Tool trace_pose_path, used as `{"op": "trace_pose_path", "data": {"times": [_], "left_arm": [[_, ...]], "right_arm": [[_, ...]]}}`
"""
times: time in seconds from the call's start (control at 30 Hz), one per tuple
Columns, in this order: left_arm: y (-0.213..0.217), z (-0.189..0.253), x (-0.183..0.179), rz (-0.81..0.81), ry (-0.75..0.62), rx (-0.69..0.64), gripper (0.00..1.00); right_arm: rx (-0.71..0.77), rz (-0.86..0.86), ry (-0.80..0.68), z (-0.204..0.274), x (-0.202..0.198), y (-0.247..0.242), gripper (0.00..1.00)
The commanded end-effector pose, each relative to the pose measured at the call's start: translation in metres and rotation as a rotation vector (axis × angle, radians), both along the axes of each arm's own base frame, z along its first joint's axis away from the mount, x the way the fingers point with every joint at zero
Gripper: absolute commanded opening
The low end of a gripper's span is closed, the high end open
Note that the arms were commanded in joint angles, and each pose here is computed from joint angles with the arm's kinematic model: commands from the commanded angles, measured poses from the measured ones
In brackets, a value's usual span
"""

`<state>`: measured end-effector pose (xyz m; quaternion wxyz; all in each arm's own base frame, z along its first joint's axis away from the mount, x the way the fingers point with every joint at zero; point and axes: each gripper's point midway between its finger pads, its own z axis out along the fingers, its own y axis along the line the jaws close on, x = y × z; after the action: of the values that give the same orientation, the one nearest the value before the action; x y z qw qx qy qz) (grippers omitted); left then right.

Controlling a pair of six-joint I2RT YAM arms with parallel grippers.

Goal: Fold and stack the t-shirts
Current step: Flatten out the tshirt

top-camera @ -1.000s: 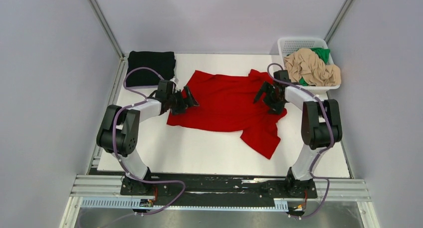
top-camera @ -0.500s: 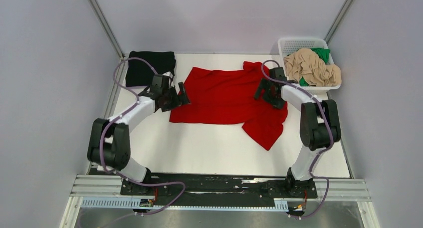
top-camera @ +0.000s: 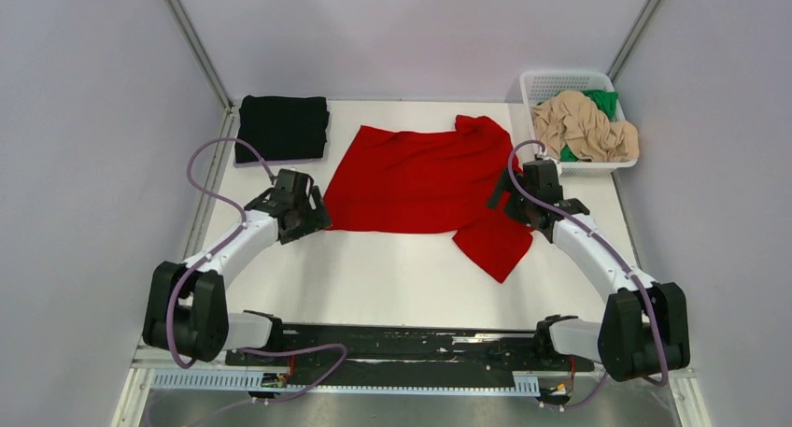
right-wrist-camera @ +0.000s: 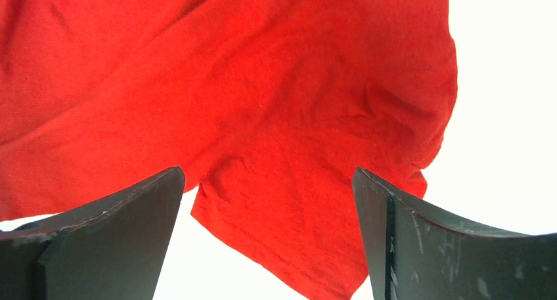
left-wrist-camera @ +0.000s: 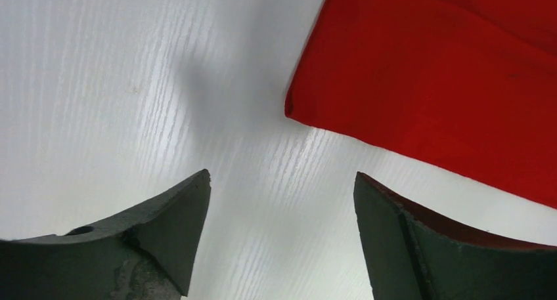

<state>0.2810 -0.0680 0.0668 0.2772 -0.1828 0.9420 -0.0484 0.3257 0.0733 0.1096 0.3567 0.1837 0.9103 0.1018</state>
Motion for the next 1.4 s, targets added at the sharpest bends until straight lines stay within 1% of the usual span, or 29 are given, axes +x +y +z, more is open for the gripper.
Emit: {"op": "trace_pose_path", "data": {"times": [0.0,0.07,0.17,0.27,0.43,0.53,0.67,0.77,0.87,1.1,1.13,1.17,1.2,1.23,1.27,1.37], "left_arm": [[-0.008,-0.008,0.026,0.042,-0.016,-0.039,0.82],[-0.013,-0.017,0.031,0.037,0.012,-0.048,0.76],[-0.017,-0.029,0.036,0.024,0.045,-0.055,0.70],[-0.021,-0.040,0.037,0.017,0.078,-0.060,0.61],[-0.024,-0.049,0.039,0.005,0.086,-0.072,0.56],[-0.033,-0.053,0.039,-0.032,0.094,-0.109,0.48],[-0.029,-0.060,0.038,-0.028,0.118,-0.078,0.47],[-0.025,-0.061,0.043,-0.015,0.109,-0.054,0.45],[-0.025,-0.061,0.048,-0.009,0.104,-0.054,0.41],[-0.026,-0.061,0.056,-0.018,0.097,-0.043,0.22],[-0.026,-0.061,0.058,-0.019,0.097,-0.040,0.17],[-0.025,-0.061,0.058,-0.023,0.096,-0.037,0.15],[-0.026,-0.061,0.059,-0.025,0.096,-0.036,0.05],[-0.026,-0.061,0.060,-0.031,0.096,-0.034,0.02],[-0.026,-0.061,0.060,-0.035,0.096,-0.035,0.00],[-0.026,-0.058,0.058,-0.048,0.100,-0.033,0.00]], "right_arm": [[0.014,-0.014,-0.066,0.006,0.000,-0.002,1.00],[0.016,-0.023,-0.060,0.003,-0.005,-0.004,1.00],[0.008,-0.032,-0.047,-0.002,-0.012,-0.007,1.00],[-0.009,-0.042,-0.036,-0.004,-0.016,-0.011,1.00],[-0.030,-0.051,-0.018,-0.008,-0.020,-0.015,1.00],[-0.032,-0.055,-0.008,-0.011,-0.020,-0.015,1.00],[-0.028,-0.051,-0.006,-0.011,-0.019,-0.014,1.00],[-0.027,-0.045,-0.005,-0.011,-0.020,-0.013,1.00],[-0.029,-0.042,0.006,-0.012,-0.025,-0.014,1.00],[-0.029,-0.060,0.099,-0.019,-0.056,-0.019,1.00],[-0.029,-0.067,0.114,-0.020,-0.061,-0.020,1.00],[-0.029,-0.073,0.125,-0.021,-0.066,-0.021,1.00],[-0.028,-0.081,0.137,-0.022,-0.070,-0.022,1.00],[-0.026,-0.086,0.150,-0.023,-0.075,-0.023,1.00],[-0.022,-0.087,0.160,-0.023,-0.079,-0.022,1.00],[-0.007,-0.109,0.201,-0.025,-0.091,-0.022,1.00]]}}
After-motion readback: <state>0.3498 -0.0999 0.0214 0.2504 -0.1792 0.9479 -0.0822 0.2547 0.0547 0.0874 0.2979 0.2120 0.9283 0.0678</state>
